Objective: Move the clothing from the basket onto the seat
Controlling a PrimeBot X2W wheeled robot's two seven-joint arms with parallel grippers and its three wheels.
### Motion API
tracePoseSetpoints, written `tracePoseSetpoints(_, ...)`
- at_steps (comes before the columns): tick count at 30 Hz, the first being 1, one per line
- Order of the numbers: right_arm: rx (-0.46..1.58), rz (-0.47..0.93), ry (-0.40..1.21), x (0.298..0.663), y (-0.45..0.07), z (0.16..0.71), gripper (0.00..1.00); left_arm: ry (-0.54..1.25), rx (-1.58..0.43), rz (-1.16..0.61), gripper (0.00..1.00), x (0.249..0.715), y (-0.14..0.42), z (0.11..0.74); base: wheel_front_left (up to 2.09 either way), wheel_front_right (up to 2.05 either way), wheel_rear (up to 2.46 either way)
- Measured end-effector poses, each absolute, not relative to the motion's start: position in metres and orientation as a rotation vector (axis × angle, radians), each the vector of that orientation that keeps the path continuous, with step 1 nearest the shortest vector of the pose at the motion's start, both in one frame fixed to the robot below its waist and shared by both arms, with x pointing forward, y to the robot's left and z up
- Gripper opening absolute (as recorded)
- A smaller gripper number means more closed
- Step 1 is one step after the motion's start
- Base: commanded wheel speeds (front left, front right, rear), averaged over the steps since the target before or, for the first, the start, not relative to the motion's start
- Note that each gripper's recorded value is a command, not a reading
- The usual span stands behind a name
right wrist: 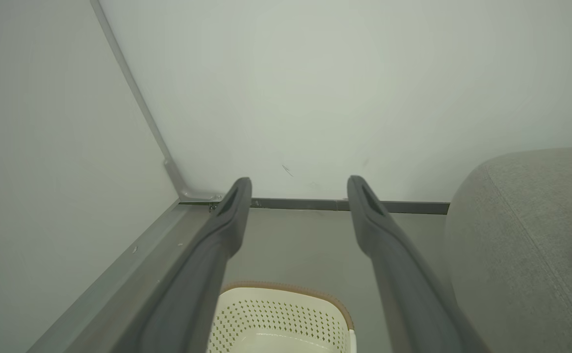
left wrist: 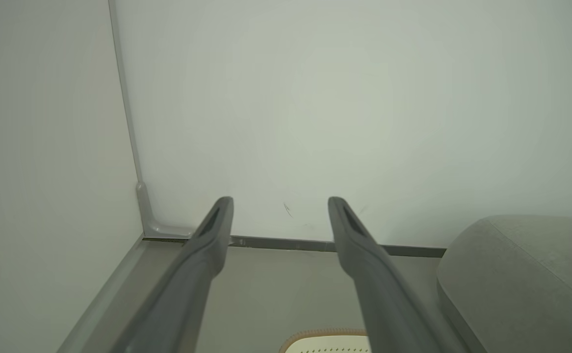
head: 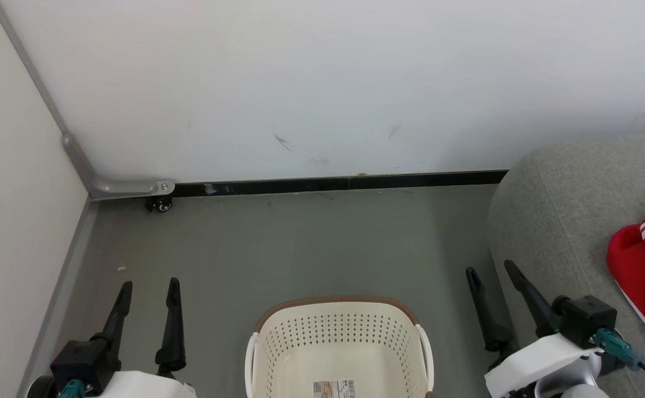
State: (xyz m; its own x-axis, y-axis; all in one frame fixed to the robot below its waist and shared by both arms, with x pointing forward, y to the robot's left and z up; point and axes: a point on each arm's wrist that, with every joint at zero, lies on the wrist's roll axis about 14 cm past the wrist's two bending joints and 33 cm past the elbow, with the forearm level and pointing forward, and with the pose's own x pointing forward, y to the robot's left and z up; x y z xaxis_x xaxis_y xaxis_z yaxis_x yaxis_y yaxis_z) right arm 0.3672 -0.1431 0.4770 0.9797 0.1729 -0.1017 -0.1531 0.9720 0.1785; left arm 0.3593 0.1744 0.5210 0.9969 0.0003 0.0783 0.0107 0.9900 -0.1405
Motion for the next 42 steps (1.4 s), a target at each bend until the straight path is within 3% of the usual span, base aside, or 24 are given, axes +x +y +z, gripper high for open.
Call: tracePoseSetpoints(42,0.173,0.143,0.177,0.34,-0.147,0.462,1.0,-0.053,-0.064,0.011,1.0,0.352,0.171,0.508,0.0,0.0,0.0)
